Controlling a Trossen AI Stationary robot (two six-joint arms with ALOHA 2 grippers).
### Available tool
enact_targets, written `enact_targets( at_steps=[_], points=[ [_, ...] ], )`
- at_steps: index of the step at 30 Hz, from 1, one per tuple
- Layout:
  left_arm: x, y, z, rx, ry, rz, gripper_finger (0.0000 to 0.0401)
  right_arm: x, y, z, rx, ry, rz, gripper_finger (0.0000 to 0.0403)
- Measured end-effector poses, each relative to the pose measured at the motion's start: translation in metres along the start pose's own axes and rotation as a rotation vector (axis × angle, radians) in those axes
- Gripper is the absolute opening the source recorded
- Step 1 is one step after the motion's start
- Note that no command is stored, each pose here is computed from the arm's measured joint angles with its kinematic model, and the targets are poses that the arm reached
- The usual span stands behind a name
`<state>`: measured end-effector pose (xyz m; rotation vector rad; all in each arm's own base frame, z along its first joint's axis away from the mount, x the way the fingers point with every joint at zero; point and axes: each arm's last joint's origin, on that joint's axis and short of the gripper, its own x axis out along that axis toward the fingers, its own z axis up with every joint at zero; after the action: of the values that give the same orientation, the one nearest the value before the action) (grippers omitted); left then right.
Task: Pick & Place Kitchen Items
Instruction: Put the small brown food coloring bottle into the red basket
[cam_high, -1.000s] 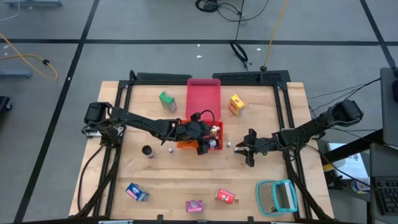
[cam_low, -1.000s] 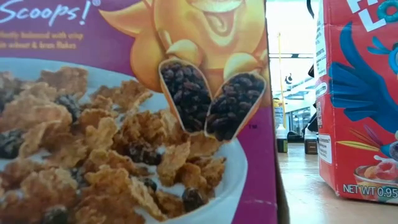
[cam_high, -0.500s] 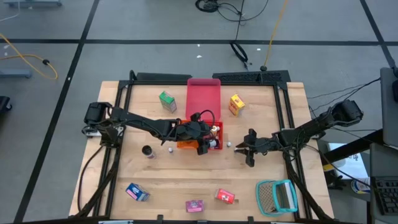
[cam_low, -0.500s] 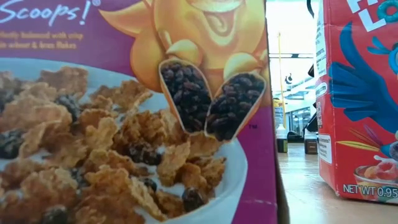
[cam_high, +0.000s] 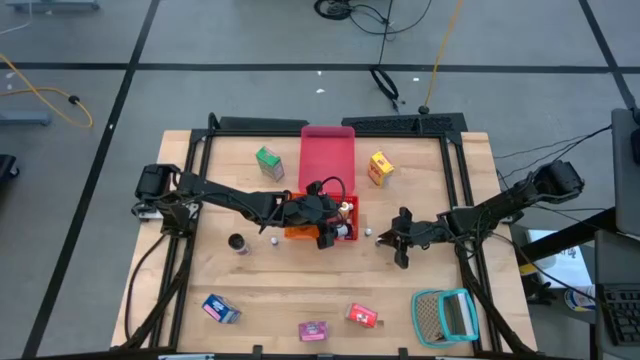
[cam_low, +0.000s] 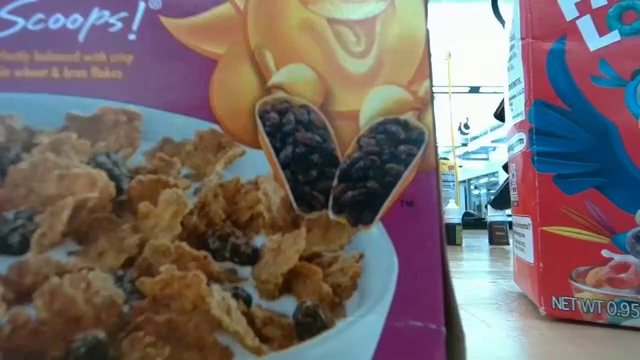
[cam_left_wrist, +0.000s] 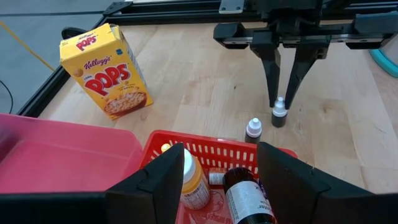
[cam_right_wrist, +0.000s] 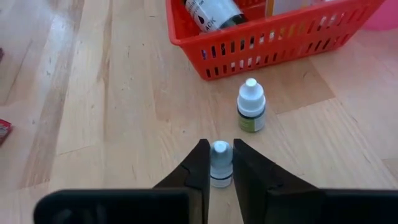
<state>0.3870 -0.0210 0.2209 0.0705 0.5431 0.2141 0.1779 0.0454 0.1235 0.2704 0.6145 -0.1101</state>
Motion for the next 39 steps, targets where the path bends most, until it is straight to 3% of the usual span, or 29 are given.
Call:
enact_targets(
  at_steps=[8, 14, 19, 36, 39],
  points=[
    [0.000, 0.000, 0.000, 0.000, 0.000, 0.000, 0.0200, -0.005, 0.013, 0.025, -0.029, -0.010, 0.065, 0.0036],
    [0.000, 0.000, 0.000, 0.000, 0.000, 0.000, 0.0200, -0.016, 0.022, 0.052, -0.094, -0.102, 0.087, 0.0038],
    [0.000, 0.000, 0.000, 0.000, -0.001, 0.000, 0.0200, -0.021, 0.023, 0.073, -0.131, -0.189, 0.037, 0.0038],
    [0.000, 0.000, 0.001, -0.002, -0.007, 0.000, 0.0200, -0.004, -0.025, 0.107, -0.091, -0.268, -0.184, 0.0038],
    [0.000, 0.000, 0.001, -0.002, -0.007, 0.000, 0.0200, 0.004, -0.033, 0.108, -0.086, -0.259, -0.171, 0.0038]
  ],
)
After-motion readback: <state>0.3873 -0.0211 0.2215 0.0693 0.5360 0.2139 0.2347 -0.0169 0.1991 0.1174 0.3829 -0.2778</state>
